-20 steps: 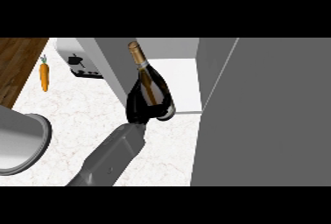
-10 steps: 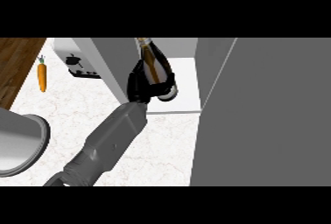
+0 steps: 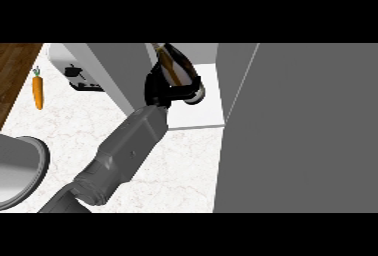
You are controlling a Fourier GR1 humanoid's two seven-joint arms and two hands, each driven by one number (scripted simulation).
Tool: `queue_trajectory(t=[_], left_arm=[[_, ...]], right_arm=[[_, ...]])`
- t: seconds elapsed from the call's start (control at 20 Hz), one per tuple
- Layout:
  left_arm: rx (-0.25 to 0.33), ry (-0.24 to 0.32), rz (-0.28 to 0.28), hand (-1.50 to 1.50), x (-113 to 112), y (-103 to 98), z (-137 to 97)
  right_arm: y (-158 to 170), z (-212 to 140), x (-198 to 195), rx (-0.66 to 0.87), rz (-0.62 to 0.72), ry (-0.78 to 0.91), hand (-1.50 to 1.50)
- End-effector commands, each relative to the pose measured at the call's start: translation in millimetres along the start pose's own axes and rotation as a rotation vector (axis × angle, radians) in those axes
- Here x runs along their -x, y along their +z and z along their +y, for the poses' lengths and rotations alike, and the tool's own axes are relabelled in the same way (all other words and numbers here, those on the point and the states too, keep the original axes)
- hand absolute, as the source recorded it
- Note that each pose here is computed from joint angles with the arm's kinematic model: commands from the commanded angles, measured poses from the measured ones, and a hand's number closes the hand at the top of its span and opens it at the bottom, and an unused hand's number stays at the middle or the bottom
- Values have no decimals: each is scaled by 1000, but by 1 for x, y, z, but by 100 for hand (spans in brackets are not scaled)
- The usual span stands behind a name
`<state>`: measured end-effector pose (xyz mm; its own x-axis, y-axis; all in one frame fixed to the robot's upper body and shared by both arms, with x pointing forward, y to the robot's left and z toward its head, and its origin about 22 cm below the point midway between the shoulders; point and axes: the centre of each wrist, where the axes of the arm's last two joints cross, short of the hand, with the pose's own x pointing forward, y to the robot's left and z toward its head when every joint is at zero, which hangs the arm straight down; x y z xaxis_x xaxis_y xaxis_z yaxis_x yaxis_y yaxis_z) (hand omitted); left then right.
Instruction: Pick up the wine, place it into the cabinet and close the cabinet
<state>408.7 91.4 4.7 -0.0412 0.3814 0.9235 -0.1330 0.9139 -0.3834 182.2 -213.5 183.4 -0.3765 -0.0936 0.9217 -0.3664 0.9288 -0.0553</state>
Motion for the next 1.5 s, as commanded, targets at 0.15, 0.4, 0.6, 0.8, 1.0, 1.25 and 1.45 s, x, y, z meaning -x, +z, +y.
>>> queue_trajectory(t=[0.15,0.4,0.6,0.8,1.0,1.25,1.45], left_arm=[[-19,47,1,150,2,3,1],[-27,14,10,150,18,15,12],[9,-2,28,150,14,15,0],[-6,-4,3,150,24,27,1],[-43,45,21,150,10,22,-20],[-80,81,-22,-150,15,23,-12],[-109,86,-54,-150,10,22,-21]], right_arm=[[-2,-5,-2,-10,-6,5,-150],[0,3,1,-46,-3,1,-150],[-12,6,9,-36,-7,-21,-150],[-11,17,4,-56,-3,-23,-150],[-12,13,11,-70,-17,-41,-150],[-12,10,11,-51,-25,-14,-150],[-6,10,5,-60,-20,-17,-150]])
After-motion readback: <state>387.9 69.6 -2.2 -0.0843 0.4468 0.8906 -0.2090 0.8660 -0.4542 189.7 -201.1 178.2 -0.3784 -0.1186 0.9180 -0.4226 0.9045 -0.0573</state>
